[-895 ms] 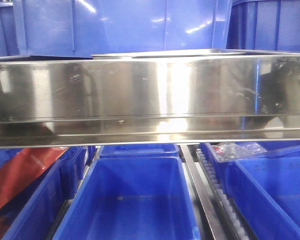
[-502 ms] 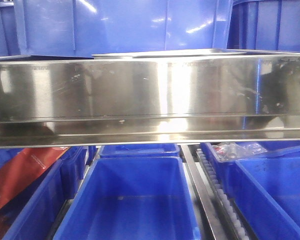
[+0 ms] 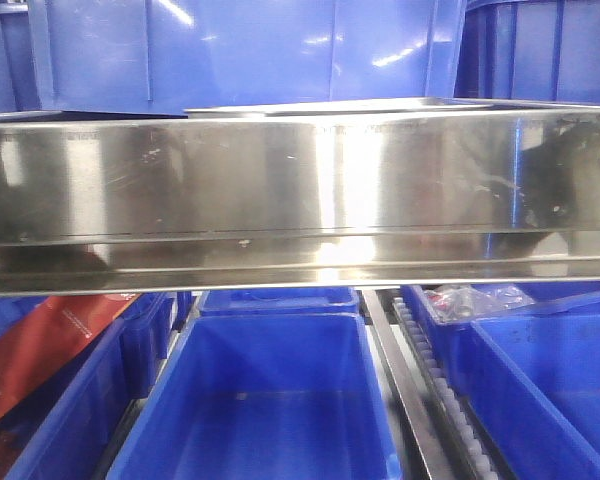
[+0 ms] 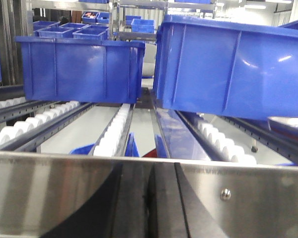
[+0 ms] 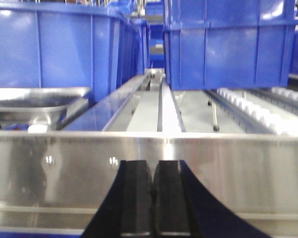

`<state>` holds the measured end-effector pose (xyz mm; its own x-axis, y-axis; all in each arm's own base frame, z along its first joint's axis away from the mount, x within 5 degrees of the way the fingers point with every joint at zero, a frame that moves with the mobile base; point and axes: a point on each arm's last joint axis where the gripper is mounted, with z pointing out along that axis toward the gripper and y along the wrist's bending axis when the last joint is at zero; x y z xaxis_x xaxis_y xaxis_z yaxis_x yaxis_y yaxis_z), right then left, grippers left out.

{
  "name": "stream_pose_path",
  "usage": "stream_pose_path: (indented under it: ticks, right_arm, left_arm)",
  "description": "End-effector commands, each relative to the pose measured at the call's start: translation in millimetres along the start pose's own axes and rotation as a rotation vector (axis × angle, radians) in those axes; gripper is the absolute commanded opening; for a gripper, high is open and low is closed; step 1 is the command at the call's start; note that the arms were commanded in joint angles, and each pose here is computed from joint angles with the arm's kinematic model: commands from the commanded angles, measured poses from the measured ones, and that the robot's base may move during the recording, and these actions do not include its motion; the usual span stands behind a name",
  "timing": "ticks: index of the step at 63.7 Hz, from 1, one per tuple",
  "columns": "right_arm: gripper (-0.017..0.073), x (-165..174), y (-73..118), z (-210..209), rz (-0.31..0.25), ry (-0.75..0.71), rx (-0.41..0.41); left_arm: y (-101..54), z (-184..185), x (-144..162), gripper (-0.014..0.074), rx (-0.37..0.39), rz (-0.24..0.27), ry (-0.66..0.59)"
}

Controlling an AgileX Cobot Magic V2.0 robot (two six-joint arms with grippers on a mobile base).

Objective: Stack silver trays without gaps

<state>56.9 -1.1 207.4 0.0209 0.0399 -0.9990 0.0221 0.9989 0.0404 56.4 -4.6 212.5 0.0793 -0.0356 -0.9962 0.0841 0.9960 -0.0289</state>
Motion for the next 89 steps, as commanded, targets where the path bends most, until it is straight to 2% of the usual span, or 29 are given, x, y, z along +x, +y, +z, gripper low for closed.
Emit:
stream_pose_path:
  ticks: [1, 7, 15, 19, 22, 27, 33, 43, 49, 62, 68, 71, 75, 79, 85, 89]
  right_arm:
    - [-0.0079, -8, -0.2, -1, -0.008, -0.086, 0.002]
    - [-0.0079, -12, -0.4, -1, -0.008, -0.135, 0.004]
    - [-0.0079, -20, -0.9, -3, 0.007, -0.220, 0.008]
    - [-0.0079, -25, -1.3, -4, 0.014, -0.282, 0.012]
    - [-0.0079, -30, -1.8, -6, 0.022, -0.341, 0.016]
    - [-0.0079, -36, -2.4, -8, 0.032, -0.411, 0.020]
    - [-0.0079, -52, -1.0, -11, 0.054, -0.391, 0.008]
    - [-0.0079, -108, 6.2, -33, 0.047, -0.236, -0.035]
    - [-0.0079, -139, 9.3, -47, 0.029, -0.145, -0.047]
    - [-0.0079, -201, 14.4, -25, 0.019, 0.138, -0.061]
    - [-0.0079, -225, 16.1, 1, 0.012, 0.282, -0.065]
    - [-0.0079, -235, 17.0, 17, 0.013, 0.352, -0.069]
    - [-0.0079, -244, 18.8, 40, 0.014, 0.435, -0.083]
    - [-0.0079, -256, 24.8, 65, 0.016, 0.507, -0.146]
    - [-0.0079, -259, 31.3, 102, 0.047, 0.599, -0.212]
    - [-0.0079, -256, 33.0, 125, 0.068, 0.646, -0.228]
  left_arm:
    - [-0.3, -1, -6, -0.0013, 0.002, -0.006, -0.064]
    - [-0.8, -1, -12, -0.0013, 0.008, -0.017, -0.125]
    - [-0.1, -2, -19, -0.0013, 0.007, -0.106, -0.168]
    - [-0.4, -4, -31, -0.0013, 0.009, -0.113, -0.184]
    - [-0.7, -5, -42, -0.0013, 0.011, -0.145, -0.182]
    - [-1.8, -10, -58, -0.0013, 0.012, -0.145, -0.131]
    - [-3.3, -20, -85, -0.0013, 0.014, -0.125, -0.083]
    - [-6.4, -26, -135, -0.0013, 0.023, 0.018, 0.066]
    - [-9.6, -16, -162, -0.0013, 0.050, 0.053, 0.182]
    - [-15.4, 40, -216, -0.0016, 0.097, 0.031, 0.444]
    - [-18.6, 71, -231, -0.0016, 0.125, 0.006, 0.525]
    - [-21.5, 88, -237, -0.0016, 0.150, -0.023, 0.554]
    - [-25.4, 106, -242, -0.0016, 0.182, -0.062, 0.572]
    - [-31.5, 129, -241, -0.0017, 0.227, -0.095, 0.611]
    - [-47.9, 154, -232, -0.0017, 0.300, -0.086, 0.642]
    - [-65.5, 171, -220, -0.0017, 0.344, -0.051, 0.674]
